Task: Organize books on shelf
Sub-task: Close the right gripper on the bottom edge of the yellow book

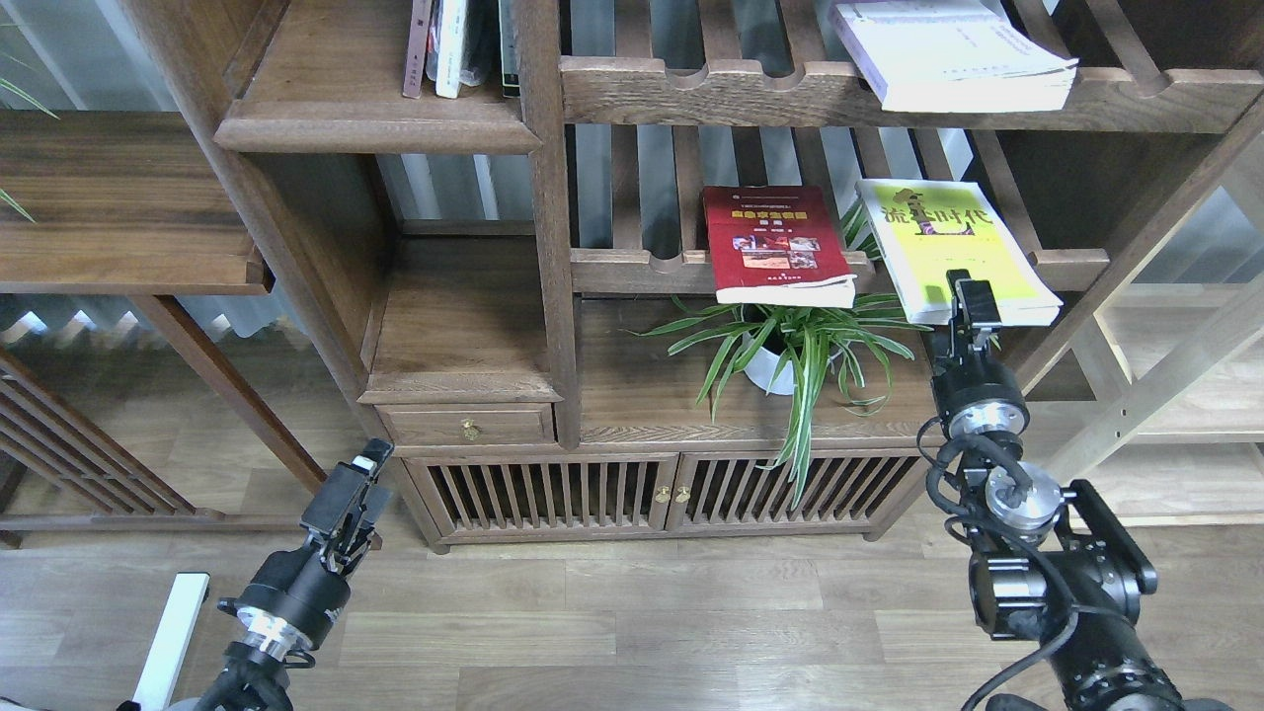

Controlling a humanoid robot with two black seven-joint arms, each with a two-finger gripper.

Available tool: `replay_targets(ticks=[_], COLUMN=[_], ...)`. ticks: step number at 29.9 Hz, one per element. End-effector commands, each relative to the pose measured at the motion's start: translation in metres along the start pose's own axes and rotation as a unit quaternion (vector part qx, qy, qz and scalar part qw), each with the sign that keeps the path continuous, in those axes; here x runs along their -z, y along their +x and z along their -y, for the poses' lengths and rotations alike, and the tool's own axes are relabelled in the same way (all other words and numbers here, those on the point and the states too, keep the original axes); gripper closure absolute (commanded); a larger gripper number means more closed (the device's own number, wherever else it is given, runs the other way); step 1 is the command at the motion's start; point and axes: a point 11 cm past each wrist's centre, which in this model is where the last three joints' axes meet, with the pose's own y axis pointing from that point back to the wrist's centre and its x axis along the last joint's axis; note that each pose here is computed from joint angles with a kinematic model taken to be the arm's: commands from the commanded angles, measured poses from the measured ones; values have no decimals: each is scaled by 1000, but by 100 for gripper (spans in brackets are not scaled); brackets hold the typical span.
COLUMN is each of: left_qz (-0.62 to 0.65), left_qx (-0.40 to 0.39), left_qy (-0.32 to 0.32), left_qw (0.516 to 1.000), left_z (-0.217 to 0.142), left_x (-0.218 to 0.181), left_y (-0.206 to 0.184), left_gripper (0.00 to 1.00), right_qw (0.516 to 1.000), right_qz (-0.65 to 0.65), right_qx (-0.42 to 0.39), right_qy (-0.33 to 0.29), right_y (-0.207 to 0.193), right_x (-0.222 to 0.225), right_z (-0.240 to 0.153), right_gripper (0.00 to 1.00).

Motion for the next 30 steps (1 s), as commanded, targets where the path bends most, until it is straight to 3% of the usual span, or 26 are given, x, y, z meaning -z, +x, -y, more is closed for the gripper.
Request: replay_targets(ticks=[1, 4, 30], left_qz=[-2, -1, -2], left_qx=[-1, -3, -6], left_qy=[-1, -2, -5], left_qw=[1000, 1000, 1000], left_z=[-3, -4, -6], left_x=[1, 0, -1], left_y=[1, 2, 4], left_gripper=[1, 1, 1], right_qw=[1000, 1000, 999], right_qz=[0, 1, -3], right_qx=[-16, -27, -29], right_qy=[2, 3, 42], right_y=[-3, -4, -4], right_x=[1, 1, 15], right_z=[6, 8, 9], right_gripper=[1, 2, 68])
